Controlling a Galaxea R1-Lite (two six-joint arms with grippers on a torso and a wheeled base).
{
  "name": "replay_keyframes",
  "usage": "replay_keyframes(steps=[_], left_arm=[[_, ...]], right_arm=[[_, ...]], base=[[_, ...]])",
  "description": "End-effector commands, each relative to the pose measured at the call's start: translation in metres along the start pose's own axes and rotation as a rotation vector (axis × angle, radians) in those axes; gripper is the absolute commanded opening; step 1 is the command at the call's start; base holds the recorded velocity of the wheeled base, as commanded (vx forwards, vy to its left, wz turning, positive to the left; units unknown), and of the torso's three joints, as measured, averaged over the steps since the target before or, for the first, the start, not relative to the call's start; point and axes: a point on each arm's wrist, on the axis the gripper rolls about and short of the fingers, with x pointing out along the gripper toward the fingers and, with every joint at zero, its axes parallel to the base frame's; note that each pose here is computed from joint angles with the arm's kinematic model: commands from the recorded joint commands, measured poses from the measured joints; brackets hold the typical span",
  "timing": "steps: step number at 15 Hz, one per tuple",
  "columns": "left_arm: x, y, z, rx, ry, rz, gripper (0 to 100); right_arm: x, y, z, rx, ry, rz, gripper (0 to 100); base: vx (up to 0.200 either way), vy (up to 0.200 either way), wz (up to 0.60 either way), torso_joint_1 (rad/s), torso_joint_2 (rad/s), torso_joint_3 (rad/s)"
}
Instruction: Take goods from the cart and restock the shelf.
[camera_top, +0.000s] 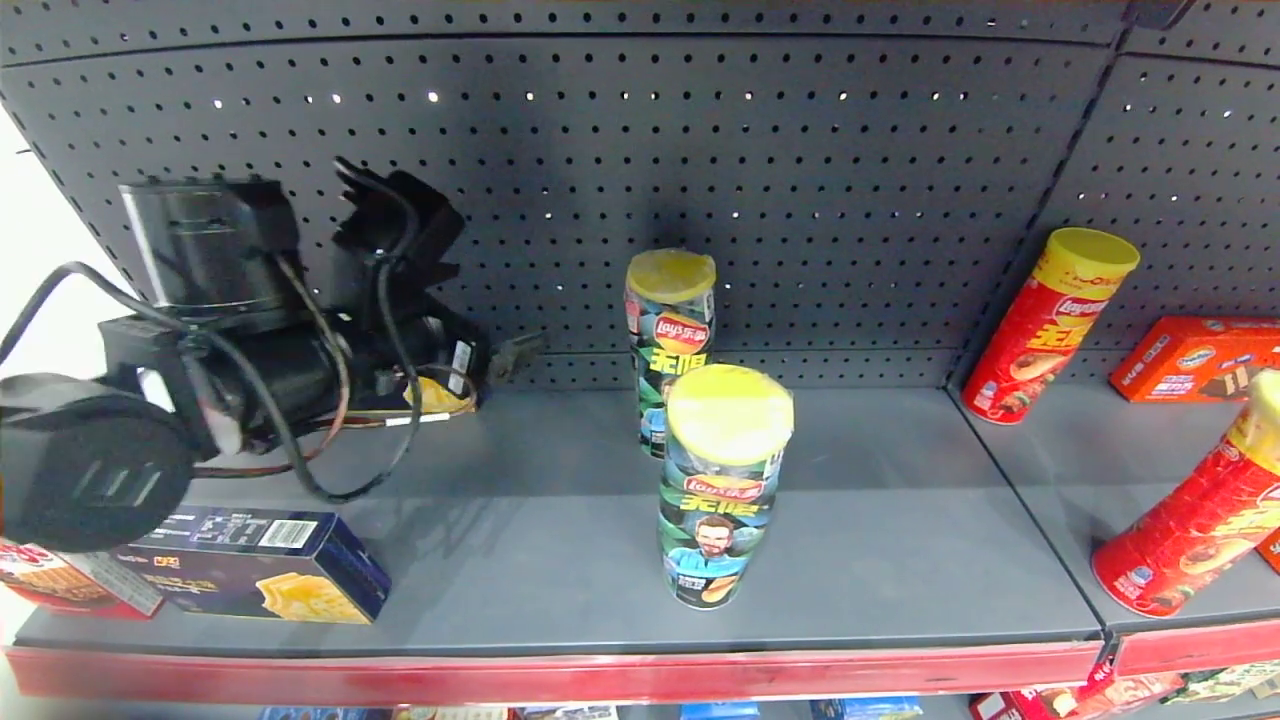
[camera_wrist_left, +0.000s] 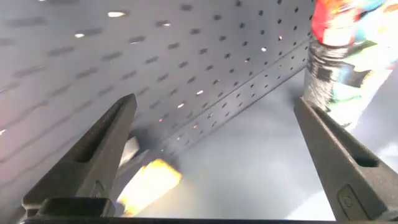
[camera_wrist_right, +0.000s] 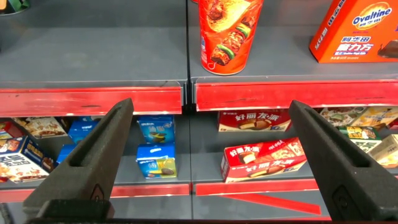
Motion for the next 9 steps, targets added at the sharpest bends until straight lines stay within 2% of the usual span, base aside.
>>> replay_keyframes(steps=[1, 3, 5, 7, 9], left_arm=[[-0.083, 0.0, 0.013, -0.022, -0.074, 0.086, 100], [-0.121, -0.007, 0.002, -0.061, -0.072, 0.119, 100], [-0.157, -0.015, -0.018, -0.106, -0.061, 0.134, 100], [-0.183, -0.021, -0.033, -0.143, -0.066, 0.155, 100], [-0.194, -0.026, -0.042, -0.163, -0.066, 0.16, 100]], right_arm=[[0.0, 0.0, 0.0, 0.0, 0.0, 0.001, 100], [0.0, 0.0, 0.0, 0.0, 0.0, 0.001, 100], [0.0, 0.001, 0.0, -0.003, 0.001, 0.025, 100], [0.0, 0.001, 0.0, -0.002, 0.001, 0.027, 100], [0.0, 0.001, 0.001, -0.002, 0.003, 0.055, 100]], base=[[0.0, 0.0, 0.0, 0.0, 0.0, 0.0], [0.0, 0.0, 0.0, 0.0, 0.0, 0.0], [0.0, 0.0, 0.0, 0.0, 0.0, 0.0], [0.0, 0.0, 0.0, 0.0, 0.0, 0.0], [0.0, 0.0, 0.0, 0.0, 0.0, 0.0]])
